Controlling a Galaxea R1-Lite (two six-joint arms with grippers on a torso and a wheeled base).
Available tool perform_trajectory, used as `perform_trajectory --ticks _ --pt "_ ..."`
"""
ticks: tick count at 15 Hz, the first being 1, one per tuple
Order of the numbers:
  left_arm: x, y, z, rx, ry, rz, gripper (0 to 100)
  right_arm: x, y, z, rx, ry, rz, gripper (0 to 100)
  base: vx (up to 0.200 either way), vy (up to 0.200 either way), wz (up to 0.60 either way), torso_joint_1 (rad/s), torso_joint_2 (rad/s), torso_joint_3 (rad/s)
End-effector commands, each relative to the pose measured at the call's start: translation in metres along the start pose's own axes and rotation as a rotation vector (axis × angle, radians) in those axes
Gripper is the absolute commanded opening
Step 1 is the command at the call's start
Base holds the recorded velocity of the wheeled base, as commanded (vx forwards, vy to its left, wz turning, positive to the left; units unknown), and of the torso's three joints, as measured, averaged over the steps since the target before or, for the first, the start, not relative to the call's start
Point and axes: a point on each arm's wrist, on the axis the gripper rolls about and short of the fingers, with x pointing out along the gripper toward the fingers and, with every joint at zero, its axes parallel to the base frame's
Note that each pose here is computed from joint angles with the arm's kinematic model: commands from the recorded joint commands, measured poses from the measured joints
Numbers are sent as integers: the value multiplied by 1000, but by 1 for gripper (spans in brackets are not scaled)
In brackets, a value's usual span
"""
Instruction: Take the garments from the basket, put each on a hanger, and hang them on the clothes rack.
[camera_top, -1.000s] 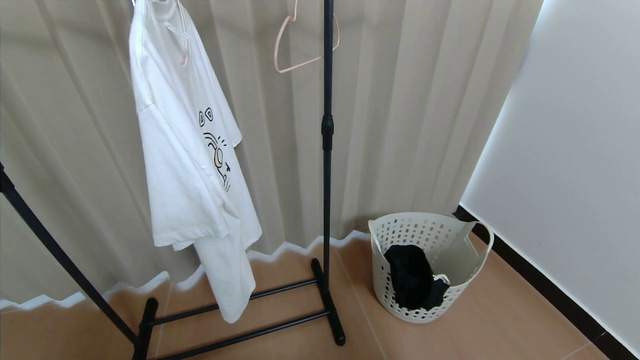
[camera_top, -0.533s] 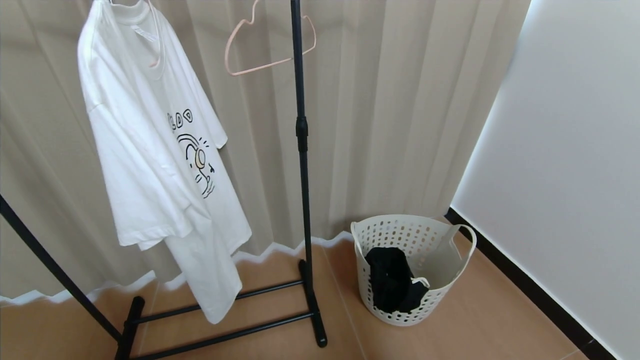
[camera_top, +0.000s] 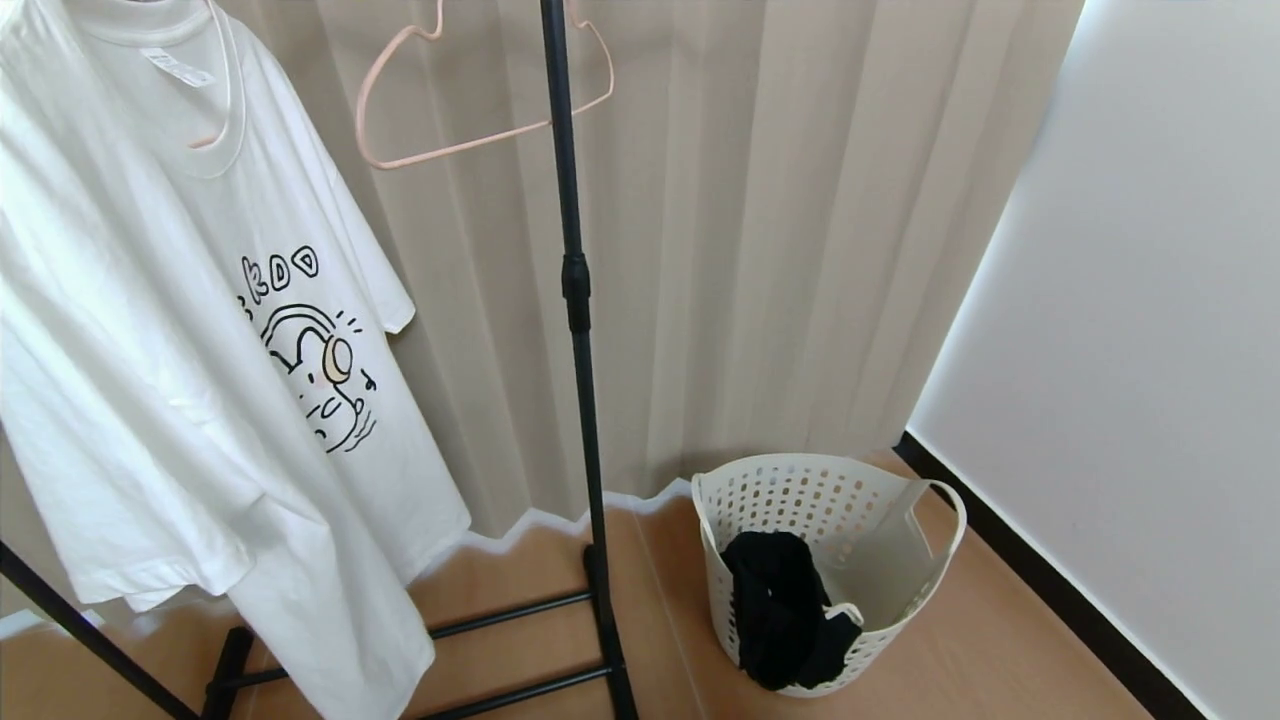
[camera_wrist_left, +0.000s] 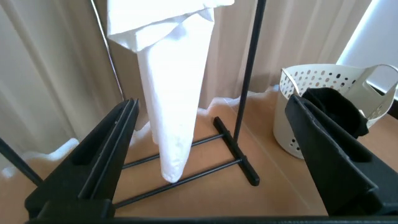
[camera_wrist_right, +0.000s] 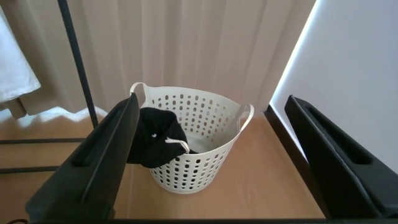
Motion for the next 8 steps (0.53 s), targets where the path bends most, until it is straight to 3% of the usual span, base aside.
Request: perform_trajectory --ticks 1,4,8 --pt "0 0 0 1 2 0 100 0 0 0 0 -1 1 100 0 0 0 0 0 0" --pt "0 0 0 2 4 -1 100 0 0 0 0 -1 1 100 0 0 -600 1 1 4" --pt "0 0 0 2 2 -1 100 0 0 0 0 -1 1 100 0 0 0 0 0 0"
